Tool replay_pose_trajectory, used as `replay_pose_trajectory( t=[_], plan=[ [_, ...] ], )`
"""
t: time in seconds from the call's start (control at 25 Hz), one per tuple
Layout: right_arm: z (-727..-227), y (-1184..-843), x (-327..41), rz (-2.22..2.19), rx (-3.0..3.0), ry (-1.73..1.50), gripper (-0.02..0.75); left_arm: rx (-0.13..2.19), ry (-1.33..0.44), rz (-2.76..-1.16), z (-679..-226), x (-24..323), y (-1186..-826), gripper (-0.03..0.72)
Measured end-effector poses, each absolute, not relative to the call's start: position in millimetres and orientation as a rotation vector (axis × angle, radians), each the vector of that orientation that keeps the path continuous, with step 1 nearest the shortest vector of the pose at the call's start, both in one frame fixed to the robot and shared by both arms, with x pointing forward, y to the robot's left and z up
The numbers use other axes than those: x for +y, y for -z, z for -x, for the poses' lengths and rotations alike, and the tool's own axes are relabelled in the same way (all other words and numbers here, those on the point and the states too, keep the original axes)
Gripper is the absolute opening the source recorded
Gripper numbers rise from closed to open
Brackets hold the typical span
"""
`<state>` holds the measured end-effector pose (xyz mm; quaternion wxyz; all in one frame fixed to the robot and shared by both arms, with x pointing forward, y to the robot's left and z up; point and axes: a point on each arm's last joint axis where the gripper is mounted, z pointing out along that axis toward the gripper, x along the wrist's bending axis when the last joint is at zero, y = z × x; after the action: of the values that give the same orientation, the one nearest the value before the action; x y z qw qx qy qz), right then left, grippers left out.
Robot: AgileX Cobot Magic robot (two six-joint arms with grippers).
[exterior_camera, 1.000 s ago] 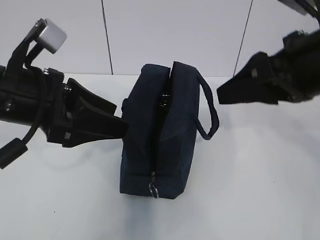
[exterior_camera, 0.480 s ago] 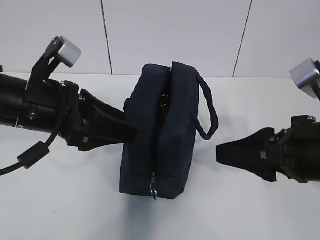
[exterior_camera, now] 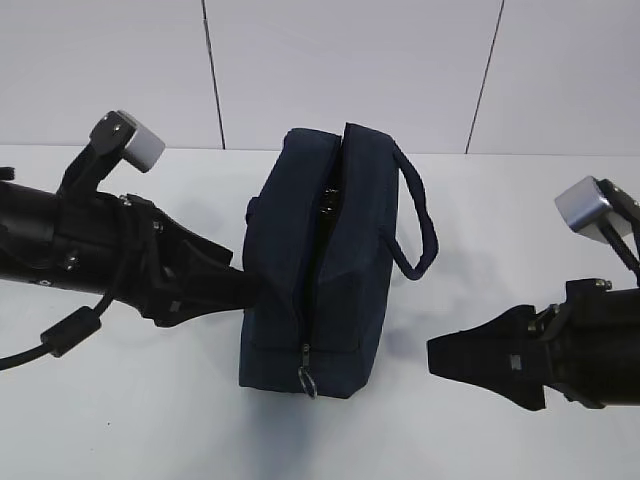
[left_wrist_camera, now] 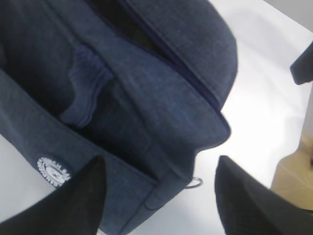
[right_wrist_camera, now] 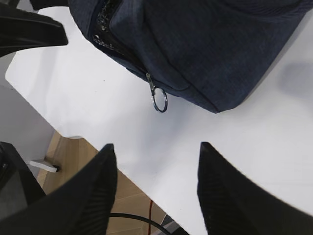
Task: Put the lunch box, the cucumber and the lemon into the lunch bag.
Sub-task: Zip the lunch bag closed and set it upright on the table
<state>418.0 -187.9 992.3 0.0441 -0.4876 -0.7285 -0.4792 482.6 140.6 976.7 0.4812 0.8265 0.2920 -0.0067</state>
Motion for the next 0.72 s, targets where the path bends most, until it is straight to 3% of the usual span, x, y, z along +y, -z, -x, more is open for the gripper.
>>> replay_pose_trajectory(
  t=[0.44,0.6,0.72],
  plan=[
    [-424,-980,-182,1.451,-2.189,1.432,0.421,0.778,0.098,-1.934,-493,133,-953,0.472],
    [-426,-976,-181,1.445,-2.181,1.417,0.421,0.778,0.121,-1.938,-493,132,-948,0.361],
    [-428,-972,-177,1.447,-2.163,1.416,0.421,0.753,0.131,-1.931,-492,131,-949,0.208]
  ],
)
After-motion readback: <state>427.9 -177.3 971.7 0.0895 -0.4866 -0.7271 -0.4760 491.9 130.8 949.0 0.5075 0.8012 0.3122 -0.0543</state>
